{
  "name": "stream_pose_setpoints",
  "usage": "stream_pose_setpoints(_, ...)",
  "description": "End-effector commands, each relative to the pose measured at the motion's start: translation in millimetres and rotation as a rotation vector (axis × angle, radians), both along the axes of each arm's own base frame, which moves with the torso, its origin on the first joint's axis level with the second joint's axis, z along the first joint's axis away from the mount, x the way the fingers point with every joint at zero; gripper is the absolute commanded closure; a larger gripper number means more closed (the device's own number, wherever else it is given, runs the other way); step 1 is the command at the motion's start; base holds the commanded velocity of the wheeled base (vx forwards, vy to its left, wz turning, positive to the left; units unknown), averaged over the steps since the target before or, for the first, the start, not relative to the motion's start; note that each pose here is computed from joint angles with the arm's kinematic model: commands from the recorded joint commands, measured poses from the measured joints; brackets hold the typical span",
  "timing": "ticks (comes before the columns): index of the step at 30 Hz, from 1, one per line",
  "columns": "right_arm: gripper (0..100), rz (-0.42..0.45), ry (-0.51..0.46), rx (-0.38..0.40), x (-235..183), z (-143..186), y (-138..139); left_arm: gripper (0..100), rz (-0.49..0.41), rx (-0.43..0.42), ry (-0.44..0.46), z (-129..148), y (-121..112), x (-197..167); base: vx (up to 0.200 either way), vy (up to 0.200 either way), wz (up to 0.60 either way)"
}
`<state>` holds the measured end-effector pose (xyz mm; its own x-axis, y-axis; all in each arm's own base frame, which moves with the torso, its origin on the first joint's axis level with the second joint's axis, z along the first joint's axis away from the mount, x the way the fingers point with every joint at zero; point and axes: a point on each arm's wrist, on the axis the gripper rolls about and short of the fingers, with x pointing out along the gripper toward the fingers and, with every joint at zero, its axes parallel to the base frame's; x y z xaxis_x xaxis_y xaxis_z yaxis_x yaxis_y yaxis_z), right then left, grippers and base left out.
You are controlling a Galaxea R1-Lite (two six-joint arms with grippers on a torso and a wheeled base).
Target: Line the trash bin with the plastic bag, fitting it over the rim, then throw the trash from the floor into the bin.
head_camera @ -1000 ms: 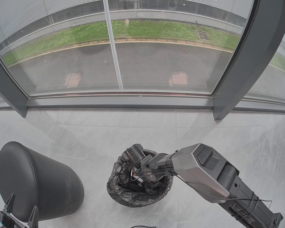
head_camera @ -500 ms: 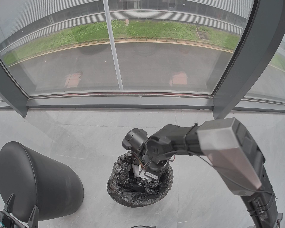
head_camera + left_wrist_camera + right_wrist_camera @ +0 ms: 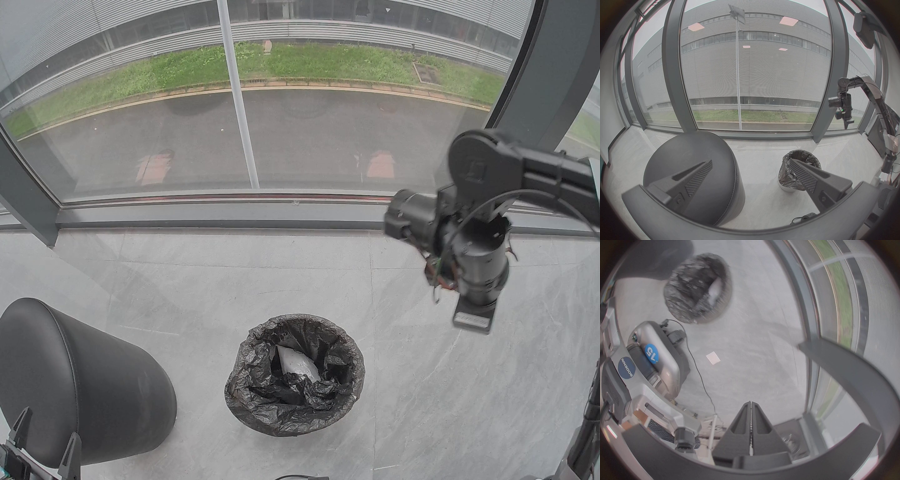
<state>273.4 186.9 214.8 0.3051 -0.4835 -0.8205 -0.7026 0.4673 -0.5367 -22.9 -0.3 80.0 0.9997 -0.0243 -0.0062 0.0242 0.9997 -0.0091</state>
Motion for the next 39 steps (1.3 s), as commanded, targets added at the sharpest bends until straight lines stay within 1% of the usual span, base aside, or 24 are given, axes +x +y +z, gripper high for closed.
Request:
stream_pose_setpoints(1, 100, -0.278, -0.238, 0.129, -37, 81, -92, 0, 0.000, 0.000, 0.002, -5, 0, 0, 0.000, 0.000, 0.00)
stream_pose_setpoints(3, 100, -0.325, -0.311, 0.180, -58, 102, -114, 0, 0.000, 0.000, 0.002, -5, 0, 0, 0.000, 0.000, 0.00)
stream_pose_setpoints(4, 100, -0.325, -0.311, 0.180, -58, 102, -114, 0, 0.000, 0.000, 0.002, -5, 0, 0, 0.000, 0.000, 0.00)
stream_pose_setpoints(5, 100, -0.370, -0.402, 0.243, -86, 124, -135, 0, 0.000, 0.000, 0.002, -5, 0, 0, 0.000, 0.000, 0.00)
stream_pose_setpoints(6, 100, -0.392, -0.445, 0.272, -99, 132, -145, 0, 0.000, 0.001, 0.001, -5, 0, 0, 0.000, 0.000, 0.00)
stream_pose_setpoints(7, 100, -0.392, -0.445, 0.272, -99, 132, -145, 0, 0.000, 0.001, 0.001, -5, 0, 0, 0.000, 0.000, 0.00)
stream_pose_setpoints(8, 100, -0.436, -0.511, 0.321, -121, 145, -160, 0, 0.000, 0.000, 0.002, -5, 0, 0, 0.000, 0.000, 0.00)
stream_pose_setpoints(10, 100, -0.475, -0.458, 0.322, -138, 132, -169, 0, 0.000, 0.000, 0.002, -5, 0, 0, 0.000, 0.000, 0.00)
stream_pose_setpoints(11, 100, -0.475, -0.458, 0.322, -138, 132, -169, 0, 0.000, 0.000, 0.002, -5, 0, 0, 0.000, 0.000, 0.00)
stream_pose_setpoints(12, 100, -0.508, -0.476, 0.344, -152, 119, -174, 0, 0.000, 0.000, 0.002, -5, 0, 0, 0.000, 0.000, 0.00)
stream_pose_setpoints(14, 100, -0.536, -0.515, 0.368, -167, 103, -179, 0, 0.000, 0.001, 0.001, -5, 0, 0, 0.000, 0.000, 0.00)
stream_pose_setpoints(16, 100, -0.543, -0.560, 0.411, -180, 86, -183, 0, 0.000, 0.000, 0.002, -5, 0, 0, 0.000, 0.000, 0.00)
stream_pose_setpoints(17, 100, -0.542, -0.563, 0.415, -181, 85, -184, 0, 0.000, 0.000, 0.002, -5, 0, 0, 0.000, 0.000, 0.00)
stream_pose_setpoints(18, 100, -0.561, -0.612, 0.470, -193, 67, -188, 0, 0.000, 0.000, 0.002, -5, 0, 0, 0.000, 0.000, 0.00)
stream_pose_setpoints(21, 100, -0.605, -0.687, 0.543, -216, 45, -193, 0, 0.000, 0.000, 0.002, -5, 0, 0, 0.000, 0.000, 0.00)
stream_pose_setpoints(25, 100, -0.644, -0.793, 0.650, -251, 29, -194, 0, 0.000, 0.000, 0.002, -5, 0, 0, 0.000, 0.000, 0.00)
stream_pose_setpoints(26, 100, -0.641, -0.852, 0.725, -272, 23, -191, 0, 0.000, 0.000, 0.002, -5, 0, 0, 0.000, 0.000, 0.00)
stream_pose_setpoints(27, 100, -0.634, -0.879, 0.749, -282, 20, -189, 0, 0.000, 0.000, 0.002, -5, 0, 0, 0.000, 0.000, 0.00)
stream_pose_setpoints(28, 100, -0.634, -0.879, 0.749, -282, 20, -189, 0, 0.000, 0.000, 0.002, -5, 0, 0, 0.000, 0.000, 0.00)
stream_pose_setpoints(29, 100, -0.599, -0.950, 0.793, -306, 10, -185, 0, 0.000, 0.000, 0.002, -5, 0, 0, 0.000, 0.000, 0.00)
stream_pose_setpoints(32, 100, -0.586, -0.996, 0.821, -320, 0, -183, 0, 0.000, 0.000, 0.002, -5, 0, 0, 0.000, 0.000, 0.00)
stream_pose_setpoints(34, 100, -0.577, -1.051, 0.890, -336, -6, -182, 0, 0.000, 0.000, 0.002, -5, 0, 0, 0.000, 0.000, 0.00)
stream_pose_setpoints(36, 100, -0.523, -1.072, 0.964, -352, -14, -184, 0, 0.000, 0.000, 0.002, -5, 0, 0, 0.000, 0.000, 0.00)
stream_pose_setpoints(39, 100, -0.398, -1.045, 1.054, -375, -33, -194, 0, 0.000, 0.000, 0.002, -5, 0, 0, 0.000, 0.000, 0.00)
